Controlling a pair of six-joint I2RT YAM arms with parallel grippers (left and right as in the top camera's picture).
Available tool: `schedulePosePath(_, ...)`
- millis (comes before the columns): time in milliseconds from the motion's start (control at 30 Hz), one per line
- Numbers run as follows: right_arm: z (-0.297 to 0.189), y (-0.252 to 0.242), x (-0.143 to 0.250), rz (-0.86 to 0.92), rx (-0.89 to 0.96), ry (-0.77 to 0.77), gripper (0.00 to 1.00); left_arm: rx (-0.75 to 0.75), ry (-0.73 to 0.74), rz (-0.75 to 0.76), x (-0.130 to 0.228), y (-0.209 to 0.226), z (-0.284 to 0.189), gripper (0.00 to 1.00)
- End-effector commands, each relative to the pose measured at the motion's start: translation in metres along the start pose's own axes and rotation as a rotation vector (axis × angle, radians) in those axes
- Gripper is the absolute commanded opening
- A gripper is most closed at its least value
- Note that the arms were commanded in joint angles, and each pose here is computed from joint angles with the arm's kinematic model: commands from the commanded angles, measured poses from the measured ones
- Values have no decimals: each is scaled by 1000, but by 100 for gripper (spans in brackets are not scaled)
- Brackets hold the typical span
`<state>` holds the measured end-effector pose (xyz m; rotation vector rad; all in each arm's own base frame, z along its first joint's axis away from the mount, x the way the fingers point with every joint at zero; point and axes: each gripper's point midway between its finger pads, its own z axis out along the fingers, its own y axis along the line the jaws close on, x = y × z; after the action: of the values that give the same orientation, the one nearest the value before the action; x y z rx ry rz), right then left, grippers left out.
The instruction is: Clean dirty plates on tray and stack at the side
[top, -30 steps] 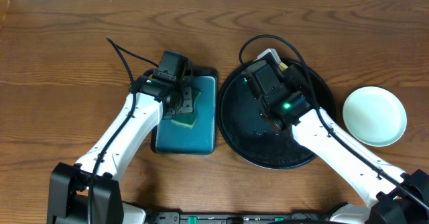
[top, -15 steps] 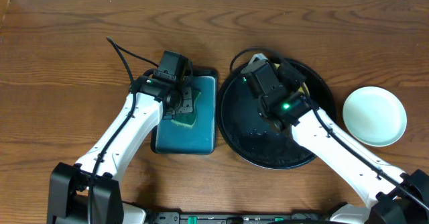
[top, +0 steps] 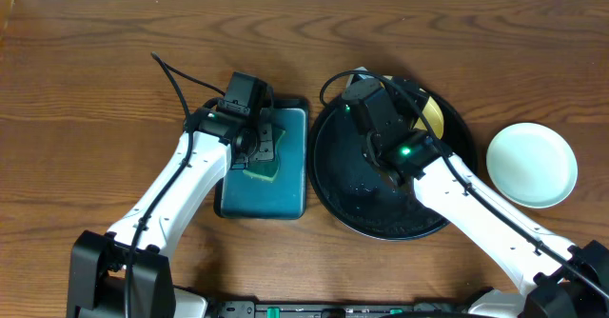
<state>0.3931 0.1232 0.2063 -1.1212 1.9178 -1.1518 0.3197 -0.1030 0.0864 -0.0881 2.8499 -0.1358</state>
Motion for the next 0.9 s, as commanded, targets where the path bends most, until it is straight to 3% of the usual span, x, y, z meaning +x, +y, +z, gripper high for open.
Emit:
schedulePosePath(0,-3,-18,1,34,67,29,1,-13,22,3,5,4,5,50)
schedulePosePath(67,-5,-18,-4,105,67,7,1,-13,21,3,5,4,5,50)
schedulePosePath(167,-5,-19,-1,53,75,25,1,-13,22,3,5,4,5,50)
schedulePosePath(267,-3,-26,-3,181,97,13,1,-13,22,3,5,4,5,50)
schedulePosePath(400,-7,-16,-2,12,72,26,1,-13,21,3,5,4,5,50)
schedulePosePath(533,-2,-32,4,211,126,43,1,-13,22,3,5,4,5,50)
schedulePosePath(667,-4,-21,5,104,89,51,1,-13,22,3,5,4,5,50)
schedulePosePath(800,-2,-28,5,282,115,40,1,-13,22,3,5,4,5,50)
schedulePosePath(867,-6,-12,-1,154,50,17,1,-13,21,3,5,4,5,50)
